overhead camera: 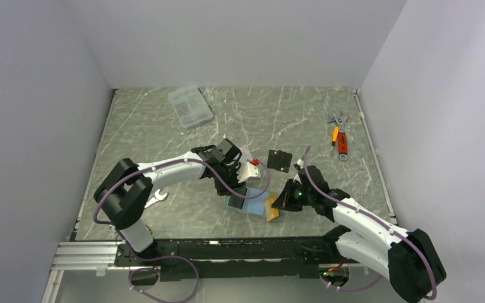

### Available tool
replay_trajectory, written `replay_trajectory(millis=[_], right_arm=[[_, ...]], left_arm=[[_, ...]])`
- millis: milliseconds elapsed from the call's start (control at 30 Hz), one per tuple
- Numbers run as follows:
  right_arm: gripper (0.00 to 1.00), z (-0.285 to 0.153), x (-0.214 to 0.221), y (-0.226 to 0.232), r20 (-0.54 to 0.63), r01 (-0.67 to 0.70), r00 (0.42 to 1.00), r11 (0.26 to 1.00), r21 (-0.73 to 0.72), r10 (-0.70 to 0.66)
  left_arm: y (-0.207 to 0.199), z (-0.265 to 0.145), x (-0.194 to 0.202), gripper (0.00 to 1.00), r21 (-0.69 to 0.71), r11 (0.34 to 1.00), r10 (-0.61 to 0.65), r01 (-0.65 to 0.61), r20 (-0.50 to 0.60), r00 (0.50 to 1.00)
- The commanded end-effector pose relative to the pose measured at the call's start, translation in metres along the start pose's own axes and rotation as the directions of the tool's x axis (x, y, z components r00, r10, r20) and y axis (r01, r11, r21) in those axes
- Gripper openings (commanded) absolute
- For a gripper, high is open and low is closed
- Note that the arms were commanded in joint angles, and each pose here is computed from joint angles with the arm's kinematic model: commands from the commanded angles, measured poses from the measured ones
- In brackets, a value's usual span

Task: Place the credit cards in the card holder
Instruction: Insert the credit card into the card holder.

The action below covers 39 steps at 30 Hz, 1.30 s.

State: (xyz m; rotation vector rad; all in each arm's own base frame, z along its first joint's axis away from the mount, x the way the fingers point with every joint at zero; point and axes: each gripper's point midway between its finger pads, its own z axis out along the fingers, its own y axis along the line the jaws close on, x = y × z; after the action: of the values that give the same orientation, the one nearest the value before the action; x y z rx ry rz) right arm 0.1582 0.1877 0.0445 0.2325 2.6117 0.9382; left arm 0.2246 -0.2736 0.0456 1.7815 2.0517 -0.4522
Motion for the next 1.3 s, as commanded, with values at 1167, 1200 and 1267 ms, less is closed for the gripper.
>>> replay_trajectory(millis=[1167, 1200, 1267], right_arm=[[0.0, 0.013, -0.022, 0.046, -0.01, 0.046, 0.999, 0.984, -0.175, -0.049], [0.0, 0.013, -0.024, 0.048, -0.01, 0.051, 0.999, 0.983, -0.176, -0.053], [0.0, 0.015, -0.024, 0.048, -0.017, 0.052, 0.998, 0.983, -0.174, -0.056]], left_arm=[[0.006, 0.012, 0.018, 0.43, 0.019, 1.0, -0.019, 0.02, -0.058, 0.998], [0.006, 0.011, 0.018, 0.43, 0.019, 1.0, -0.02, 0.022, -0.057, 0.998], [0.007, 0.01, 0.018, 0.43, 0.018, 1.0, -0.023, 0.024, -0.054, 0.998]])
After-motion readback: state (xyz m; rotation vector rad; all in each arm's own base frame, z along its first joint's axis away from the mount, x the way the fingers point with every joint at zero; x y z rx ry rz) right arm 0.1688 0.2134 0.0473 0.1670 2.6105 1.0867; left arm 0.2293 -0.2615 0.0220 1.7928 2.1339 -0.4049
